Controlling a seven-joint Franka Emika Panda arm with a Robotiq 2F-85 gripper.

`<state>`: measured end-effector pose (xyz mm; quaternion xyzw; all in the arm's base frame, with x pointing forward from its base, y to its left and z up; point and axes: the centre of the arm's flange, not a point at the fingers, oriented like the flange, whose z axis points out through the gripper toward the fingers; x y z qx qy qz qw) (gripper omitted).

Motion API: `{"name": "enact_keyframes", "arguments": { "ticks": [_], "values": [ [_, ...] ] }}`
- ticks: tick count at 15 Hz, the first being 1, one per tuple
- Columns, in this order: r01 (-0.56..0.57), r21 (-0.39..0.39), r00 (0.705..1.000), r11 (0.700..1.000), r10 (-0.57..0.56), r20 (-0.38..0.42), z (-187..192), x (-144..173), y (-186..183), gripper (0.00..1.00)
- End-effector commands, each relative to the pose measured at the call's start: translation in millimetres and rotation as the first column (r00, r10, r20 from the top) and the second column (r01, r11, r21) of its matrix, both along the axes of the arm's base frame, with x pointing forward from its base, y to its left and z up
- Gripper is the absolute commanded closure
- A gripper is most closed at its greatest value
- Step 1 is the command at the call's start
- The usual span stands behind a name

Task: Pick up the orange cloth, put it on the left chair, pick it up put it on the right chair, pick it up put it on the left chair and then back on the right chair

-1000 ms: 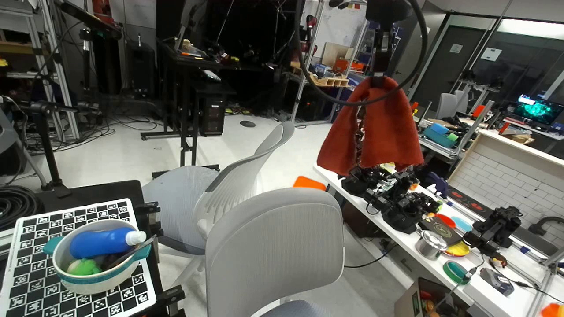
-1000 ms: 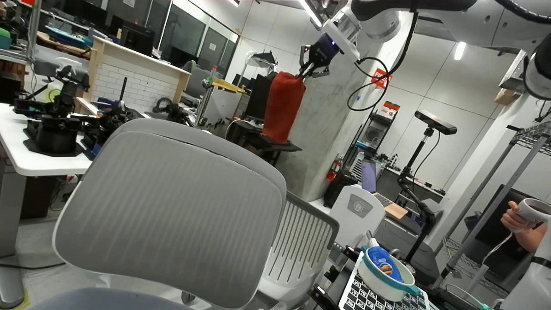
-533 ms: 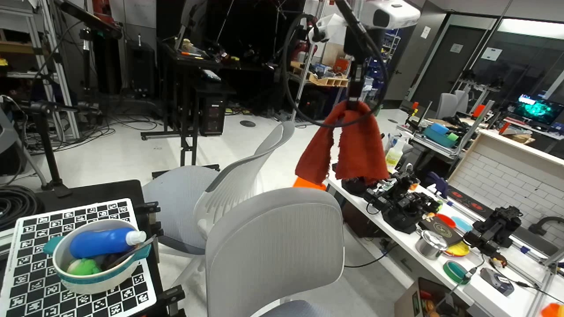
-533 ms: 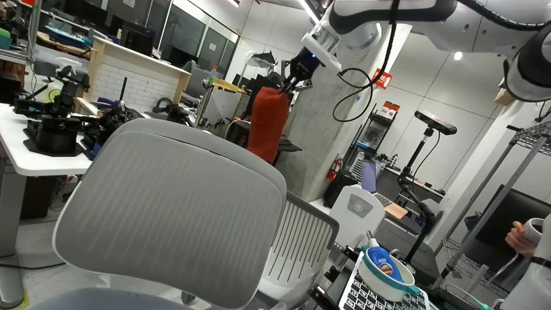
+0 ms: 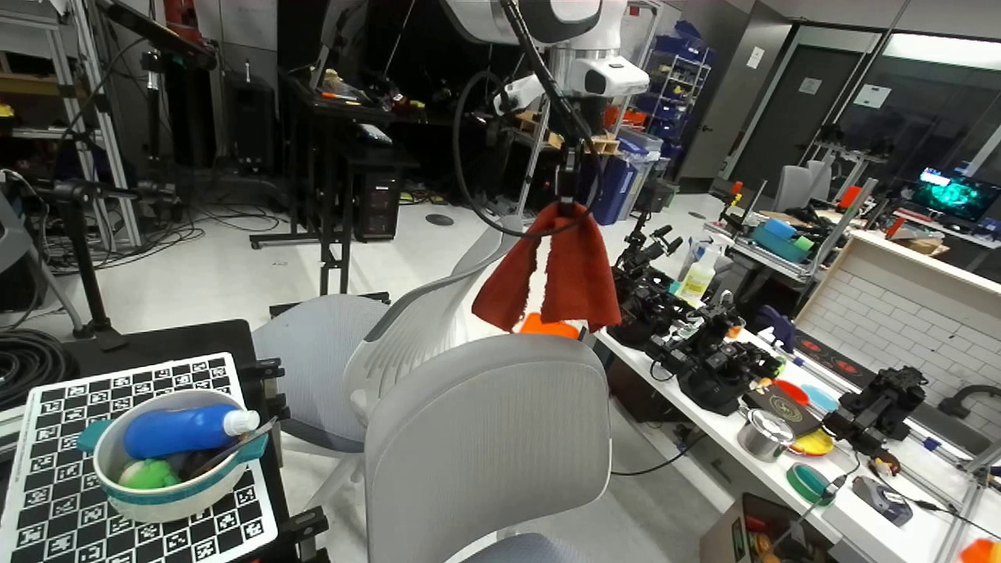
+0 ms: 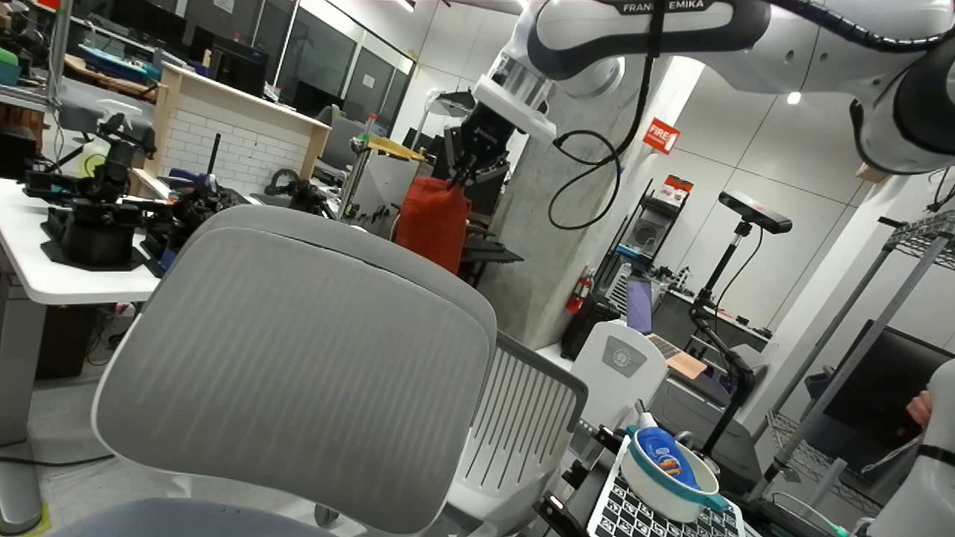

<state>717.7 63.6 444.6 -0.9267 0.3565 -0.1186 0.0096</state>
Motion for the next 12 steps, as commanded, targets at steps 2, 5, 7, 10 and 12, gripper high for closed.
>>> {"name": "enact_keyframes", "arguments": {
  "ticks": [2, 5, 7, 10, 12],
  "values": [
    [0.018, -0.116, 1.0, 0.993, -0.015, 0.024, 13.1, -59.0, -16.0, 0.98],
    [0.008, -0.155, 1.0, 0.988, -0.005, 0.02, 14.2, -92.9, -30.3, 0.98],
    [0.006, -0.173, 1.0, 0.985, -0.005, 0.006, 6.7, -111.3, -39.0, 0.98],
    [0.008, -0.183, 1.0, 0.983, -0.009, -0.004, -4.2, -131.0, -50.0, 0.98],
    [0.014, -0.181, 1.0, 0.983, -0.015, -0.006, -10.3, -137.9, -58.2, 0.98]
  ]
}}
